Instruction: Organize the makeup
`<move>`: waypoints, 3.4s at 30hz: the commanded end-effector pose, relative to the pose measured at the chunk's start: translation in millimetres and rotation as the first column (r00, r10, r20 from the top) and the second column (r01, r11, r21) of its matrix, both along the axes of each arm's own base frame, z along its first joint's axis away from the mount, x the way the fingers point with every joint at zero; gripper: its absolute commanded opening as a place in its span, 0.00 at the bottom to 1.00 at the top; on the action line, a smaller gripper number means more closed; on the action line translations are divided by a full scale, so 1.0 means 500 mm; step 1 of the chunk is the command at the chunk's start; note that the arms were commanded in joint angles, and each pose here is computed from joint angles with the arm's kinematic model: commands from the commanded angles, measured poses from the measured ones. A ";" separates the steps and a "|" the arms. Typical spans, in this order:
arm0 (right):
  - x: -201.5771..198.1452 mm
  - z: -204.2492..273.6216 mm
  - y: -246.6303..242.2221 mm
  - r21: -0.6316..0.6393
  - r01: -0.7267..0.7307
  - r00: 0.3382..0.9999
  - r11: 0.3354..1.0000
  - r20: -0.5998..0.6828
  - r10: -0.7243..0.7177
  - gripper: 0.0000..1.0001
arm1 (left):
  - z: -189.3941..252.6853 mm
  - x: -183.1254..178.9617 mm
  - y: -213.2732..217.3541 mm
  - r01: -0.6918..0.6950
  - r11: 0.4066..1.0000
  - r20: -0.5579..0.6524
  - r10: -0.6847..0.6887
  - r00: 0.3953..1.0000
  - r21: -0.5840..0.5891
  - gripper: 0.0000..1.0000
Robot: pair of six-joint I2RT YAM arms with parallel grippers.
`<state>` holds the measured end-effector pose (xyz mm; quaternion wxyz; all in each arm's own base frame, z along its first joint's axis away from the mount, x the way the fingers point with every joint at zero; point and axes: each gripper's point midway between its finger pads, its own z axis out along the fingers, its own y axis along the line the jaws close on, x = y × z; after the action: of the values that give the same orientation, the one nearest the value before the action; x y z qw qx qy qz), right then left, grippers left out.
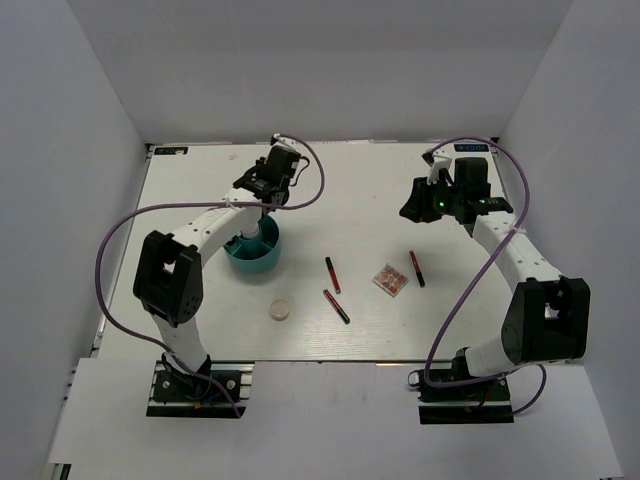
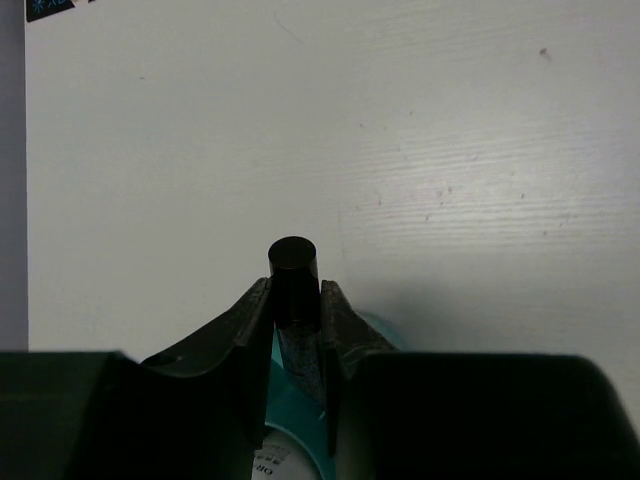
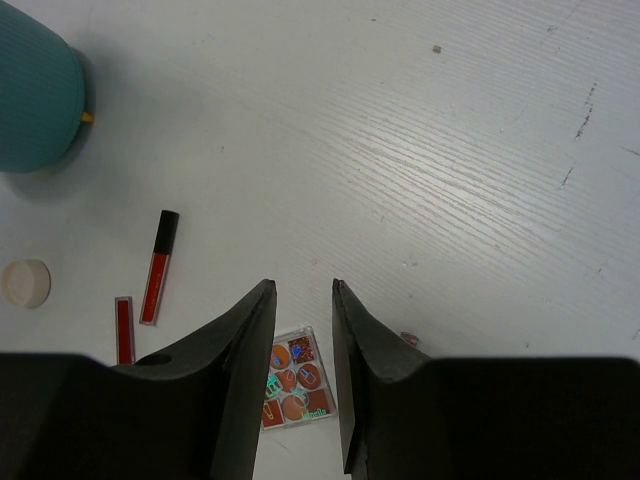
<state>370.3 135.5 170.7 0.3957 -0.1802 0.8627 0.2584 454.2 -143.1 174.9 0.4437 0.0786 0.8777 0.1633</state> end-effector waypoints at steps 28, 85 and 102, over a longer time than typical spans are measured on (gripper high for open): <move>0.010 0.028 0.000 0.010 -0.002 0.999 1.000 0.052 0.002 0.35 | -0.007 -0.046 0.063 0.045 0.997 0.013 -0.046 0.999 0.066 0.30; -0.130 -0.165 0.327 -0.201 -0.397 0.905 0.895 -0.245 0.347 0.48 | 0.179 -0.341 -0.198 0.177 0.632 -0.039 -0.312 0.949 -0.755 0.64; -0.146 -0.277 0.376 -0.352 -0.305 0.922 0.885 -0.343 0.182 0.48 | 0.160 -0.432 -0.032 -0.009 0.657 -0.025 -0.016 1.000 -0.754 0.64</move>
<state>292.3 318.3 39.4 0.1796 -0.3433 0.9059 0.1711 243.6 -172.3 258.0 0.4218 -0.0846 0.8720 -0.2335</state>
